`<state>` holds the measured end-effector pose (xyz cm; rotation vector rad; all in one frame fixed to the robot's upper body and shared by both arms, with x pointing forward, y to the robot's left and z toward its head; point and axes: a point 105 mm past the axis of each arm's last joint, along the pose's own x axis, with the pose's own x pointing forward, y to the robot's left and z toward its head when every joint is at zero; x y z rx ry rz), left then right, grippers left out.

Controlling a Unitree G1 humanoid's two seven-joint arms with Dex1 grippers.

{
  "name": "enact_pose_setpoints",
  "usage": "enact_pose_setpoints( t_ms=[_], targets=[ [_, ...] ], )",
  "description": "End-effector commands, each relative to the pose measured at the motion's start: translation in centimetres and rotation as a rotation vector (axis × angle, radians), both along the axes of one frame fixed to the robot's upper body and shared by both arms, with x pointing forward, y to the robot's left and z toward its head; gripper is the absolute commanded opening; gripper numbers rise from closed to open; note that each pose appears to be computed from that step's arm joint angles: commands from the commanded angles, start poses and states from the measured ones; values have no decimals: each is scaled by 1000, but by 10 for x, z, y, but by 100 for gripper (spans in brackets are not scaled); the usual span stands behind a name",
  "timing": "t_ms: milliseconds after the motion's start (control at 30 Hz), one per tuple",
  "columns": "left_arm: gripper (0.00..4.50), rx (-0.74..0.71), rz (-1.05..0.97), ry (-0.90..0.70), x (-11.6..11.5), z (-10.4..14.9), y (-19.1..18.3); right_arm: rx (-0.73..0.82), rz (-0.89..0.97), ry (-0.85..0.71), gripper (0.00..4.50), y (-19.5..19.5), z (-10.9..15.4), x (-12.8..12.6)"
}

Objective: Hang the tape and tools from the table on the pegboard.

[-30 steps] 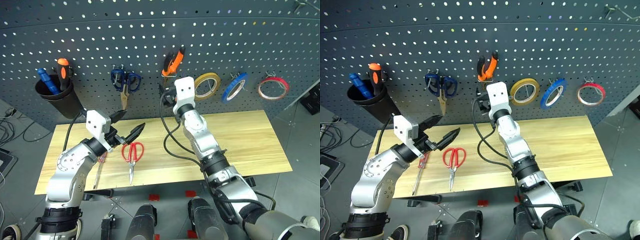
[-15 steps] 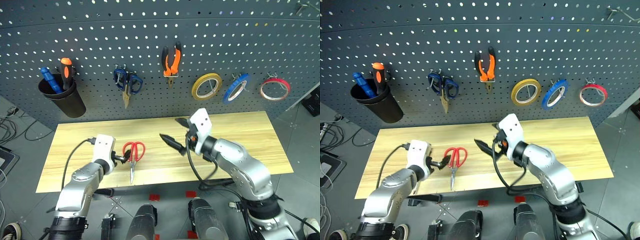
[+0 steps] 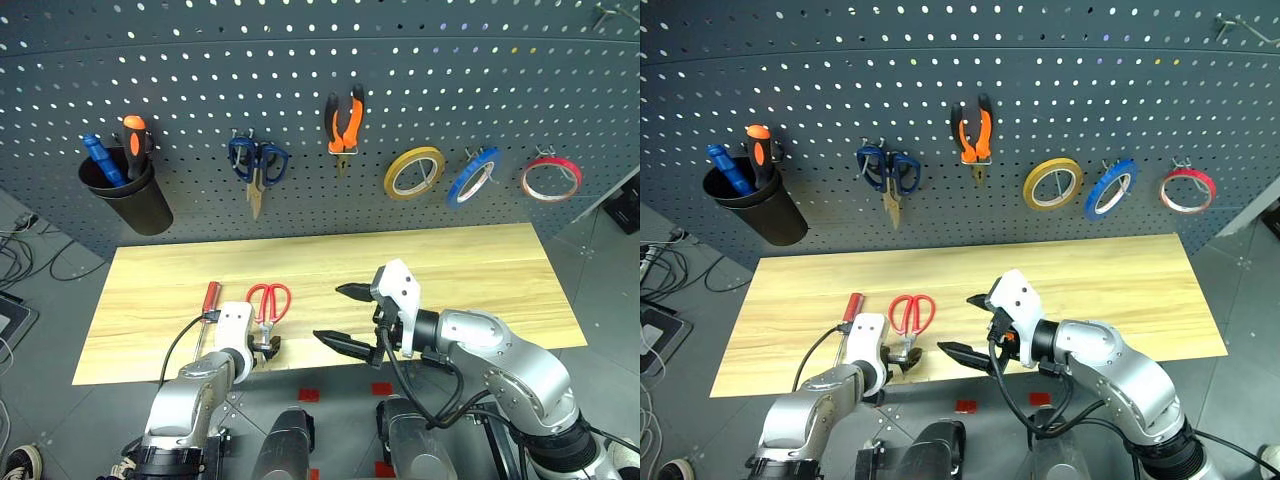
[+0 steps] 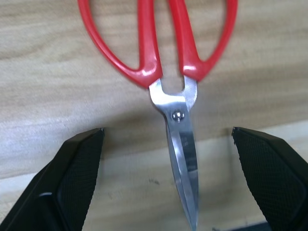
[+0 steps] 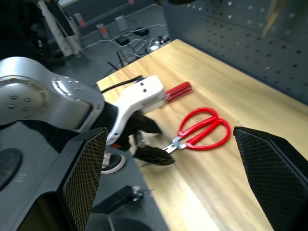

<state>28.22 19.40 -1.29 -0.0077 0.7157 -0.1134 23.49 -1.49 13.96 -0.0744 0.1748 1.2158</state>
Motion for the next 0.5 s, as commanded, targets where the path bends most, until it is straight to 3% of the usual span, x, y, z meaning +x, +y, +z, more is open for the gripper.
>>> enact_pose_setpoints(
  t_ms=[33,133,233,500],
  targets=[
    [450,15,20,32,-1,-9,2,62,49,-30,447,5,19,-11],
    [450,18,22,31,3,-9,1,66,39,-23,447,4,20,-10],
    [389,3,38,43,4,-11,1,59,31,-18,450,1,21,-9],
    [138,19,6,11,10,-9,2,49,13,7,450,-5,25,-5]
  ],
)
